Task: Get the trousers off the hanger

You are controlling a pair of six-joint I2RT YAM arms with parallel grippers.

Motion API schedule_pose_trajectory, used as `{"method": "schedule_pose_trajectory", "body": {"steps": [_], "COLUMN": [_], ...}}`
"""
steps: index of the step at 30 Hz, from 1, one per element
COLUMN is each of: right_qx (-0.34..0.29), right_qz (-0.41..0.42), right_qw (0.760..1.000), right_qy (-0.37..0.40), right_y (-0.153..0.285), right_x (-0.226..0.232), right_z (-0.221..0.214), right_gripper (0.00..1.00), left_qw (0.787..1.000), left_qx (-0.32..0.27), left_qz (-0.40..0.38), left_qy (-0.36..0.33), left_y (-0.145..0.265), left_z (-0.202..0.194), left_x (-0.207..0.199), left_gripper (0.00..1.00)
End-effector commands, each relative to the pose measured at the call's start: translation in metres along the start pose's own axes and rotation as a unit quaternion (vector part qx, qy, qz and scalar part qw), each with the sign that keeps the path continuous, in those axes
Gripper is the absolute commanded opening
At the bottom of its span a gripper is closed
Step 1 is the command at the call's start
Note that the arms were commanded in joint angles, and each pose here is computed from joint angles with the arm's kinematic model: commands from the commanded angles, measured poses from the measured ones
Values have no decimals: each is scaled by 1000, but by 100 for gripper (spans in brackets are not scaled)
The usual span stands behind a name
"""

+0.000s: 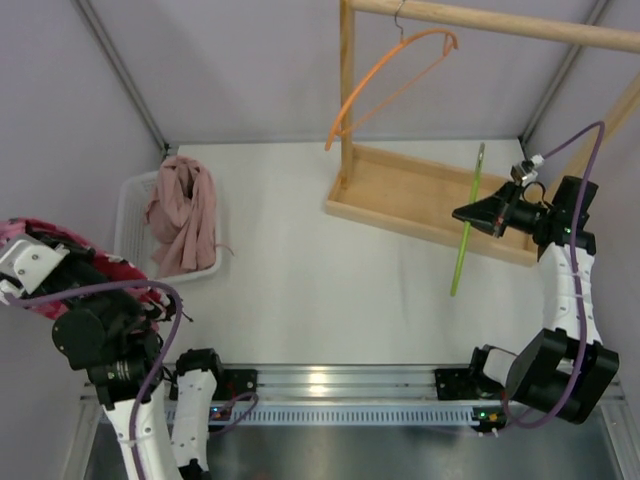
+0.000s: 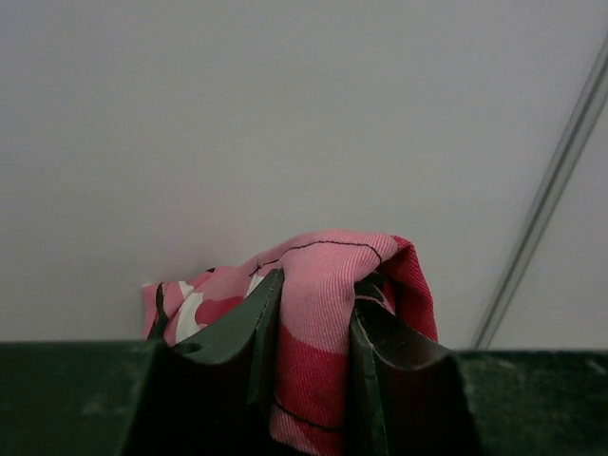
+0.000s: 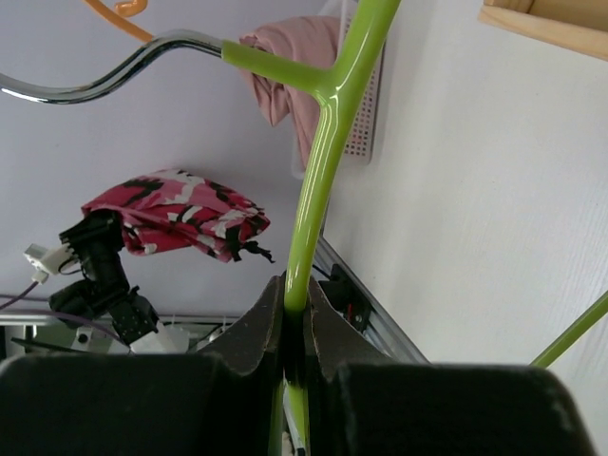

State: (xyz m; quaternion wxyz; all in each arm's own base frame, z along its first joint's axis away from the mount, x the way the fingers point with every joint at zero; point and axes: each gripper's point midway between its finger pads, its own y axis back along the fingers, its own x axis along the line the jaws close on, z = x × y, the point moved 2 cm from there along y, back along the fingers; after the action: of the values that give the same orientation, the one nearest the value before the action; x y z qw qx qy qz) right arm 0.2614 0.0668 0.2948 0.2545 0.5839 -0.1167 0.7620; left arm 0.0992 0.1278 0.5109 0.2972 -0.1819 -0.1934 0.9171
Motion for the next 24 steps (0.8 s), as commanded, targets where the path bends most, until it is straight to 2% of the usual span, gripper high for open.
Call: {"method": "schedule_pose_trajectory", "body": {"steps": [1, 5, 8, 14, 15, 17, 20, 21, 23, 24], "right_qx": [4, 7, 7, 1, 1, 0, -1, -2, -4, -8], "right_qz": [17, 19, 20, 22, 23, 27, 32, 33, 36, 39], "right_qw": [998, 997, 997, 996, 996, 995, 995, 994, 994, 992], "right_qy": [67, 68, 74, 88, 90, 94, 98, 104, 105, 119], "right_y": [-1, -3, -4, -2, -2, -1, 1, 2, 3, 3], "right_x": [23, 25, 29, 41, 42, 48, 56, 60, 68, 74], "right_z": [9, 9, 10, 11, 11, 10, 8, 8, 7, 8], "right_gripper": [0, 0, 0, 0, 0, 0, 0, 0, 0, 0], "left_qw": [1000, 1000, 1000, 995, 993, 992, 988, 985, 982, 977], "left_qx": [-4, 10, 25, 48, 66, 65, 109, 132, 146, 168], "left_qz": [6, 5, -17, -85, -100, -108, -104, -110, -111, -116], "left_qy": [11, 3, -6, -16, -20, -10, -20, -34, -39, -54], "left_y": [2, 2, -6, -42, -51, -65, -89, -96, -101, -102], "left_z": [-11, -32, -55, -101, -121, -128, -169, -194, -218, -246], "left_x": [1, -2, -20, -79, -95, -111, -137, -149, -158, -164], "left_gripper": [0, 0, 0, 0, 0, 0, 0, 0, 0, 0]}}
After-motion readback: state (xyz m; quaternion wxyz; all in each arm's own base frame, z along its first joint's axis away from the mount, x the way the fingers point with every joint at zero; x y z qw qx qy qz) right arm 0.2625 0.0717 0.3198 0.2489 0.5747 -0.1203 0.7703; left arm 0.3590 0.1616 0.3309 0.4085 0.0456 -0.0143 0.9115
